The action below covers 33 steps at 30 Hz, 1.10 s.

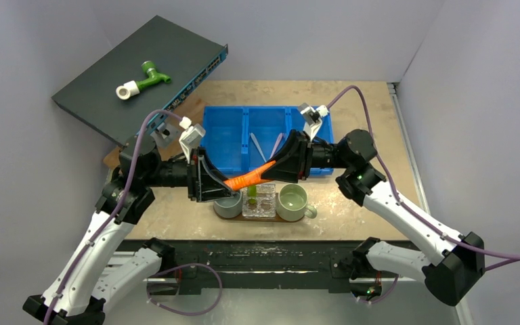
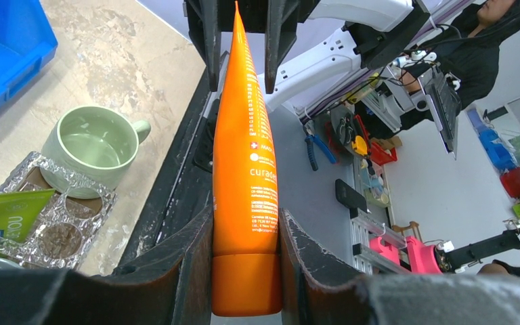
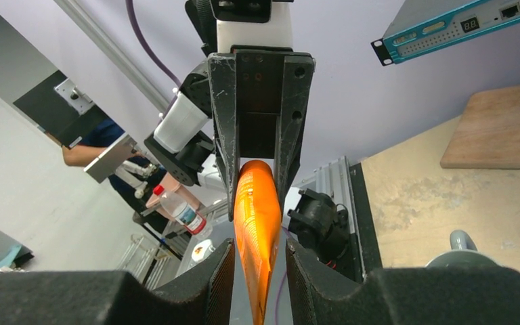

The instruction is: Prepare toiletry sets of a toothbrush and toothpaste on the tray

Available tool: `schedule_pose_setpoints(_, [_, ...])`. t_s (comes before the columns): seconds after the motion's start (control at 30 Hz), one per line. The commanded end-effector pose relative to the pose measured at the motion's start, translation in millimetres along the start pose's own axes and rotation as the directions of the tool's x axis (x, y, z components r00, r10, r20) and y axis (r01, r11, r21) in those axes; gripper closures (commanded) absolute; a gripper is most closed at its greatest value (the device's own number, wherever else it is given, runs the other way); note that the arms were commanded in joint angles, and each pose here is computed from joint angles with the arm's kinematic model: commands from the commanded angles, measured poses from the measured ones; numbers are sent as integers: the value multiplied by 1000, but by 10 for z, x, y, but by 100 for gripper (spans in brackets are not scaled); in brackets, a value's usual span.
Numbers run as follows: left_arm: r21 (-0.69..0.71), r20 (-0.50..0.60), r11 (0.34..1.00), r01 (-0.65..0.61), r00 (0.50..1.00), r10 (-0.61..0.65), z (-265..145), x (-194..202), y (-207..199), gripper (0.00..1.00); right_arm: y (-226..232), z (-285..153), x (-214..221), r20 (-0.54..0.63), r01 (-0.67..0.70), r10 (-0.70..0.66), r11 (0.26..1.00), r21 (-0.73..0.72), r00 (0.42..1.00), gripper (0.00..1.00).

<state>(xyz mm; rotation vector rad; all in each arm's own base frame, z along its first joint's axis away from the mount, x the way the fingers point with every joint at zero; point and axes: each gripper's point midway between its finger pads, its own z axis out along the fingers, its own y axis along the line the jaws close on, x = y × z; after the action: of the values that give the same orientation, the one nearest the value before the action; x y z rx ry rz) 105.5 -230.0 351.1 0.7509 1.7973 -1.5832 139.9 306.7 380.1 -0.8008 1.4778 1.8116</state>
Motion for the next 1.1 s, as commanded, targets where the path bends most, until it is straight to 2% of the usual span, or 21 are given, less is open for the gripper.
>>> schedule_pose_setpoints(0.0, [36, 30, 997, -72, 997, 71, -6, -99, -85, 100, 17, -8, 20, -13, 7, -8, 1000, -19, 1000, 65])
schedule_pose_setpoints(0.27, [29, 32, 997, -70, 997, 69, 3, -110, -60, 100, 25, -8, 53, -32, 6, -7, 1000, -30, 999, 68])
schedule_pose_setpoints(0.37, [26, 32, 997, -66, 997, 65, 11, -113, -43, 100, 35, -5, 63, -38, 6, -7, 999, -36, 999, 72])
schedule_pose_setpoints(0.4, [24, 32, 998, -66, 997, 66, 13, -112, -34, 100, 42, -3, 65, -40, 7, -9, 999, -39, 999, 76])
schedule_pose_setpoints(0.43, [23, 34, 997, -67, 997, 67, 15, -113, -30, 100, 47, 3, 73, -44, 5, -7, 999, -43, 999, 85])
schedule_pose_setpoints(0.47, [21, 35, 998, -66, 997, 65, 19, -118, -20, 100, 54, 7, 79, -47, 6, -8, 999, -47, 999, 98])
schedule_pose_setpoints(0.63, [31, 30, 998, -47, 999, 46, 46, -128, 1, 100, 74, 18, 61, -45, 16, -18, 999, -49, 999, 100])
schedule_pose_setpoints(0.73, [21, 22, 999, -37, 999, 37, 50, -114, 29, 89, 61, 22, 44, -47, 31, -32, 999, -30, 998, 100])
schedule_pose_setpoints(0.87, [-12, 11, 1000, -22, 1000, 23, 46, -98, 83, 66, 59, 26, 18, -46, 47, -48, 999, -15, 998, 100])
schedule_pose_setpoints(1.07, [-76, 26, 997, -31, 999, 33, 20, -147, 131, 46, 35, 8, -22, -77, 92, -88, 995, 47, 993, 100])
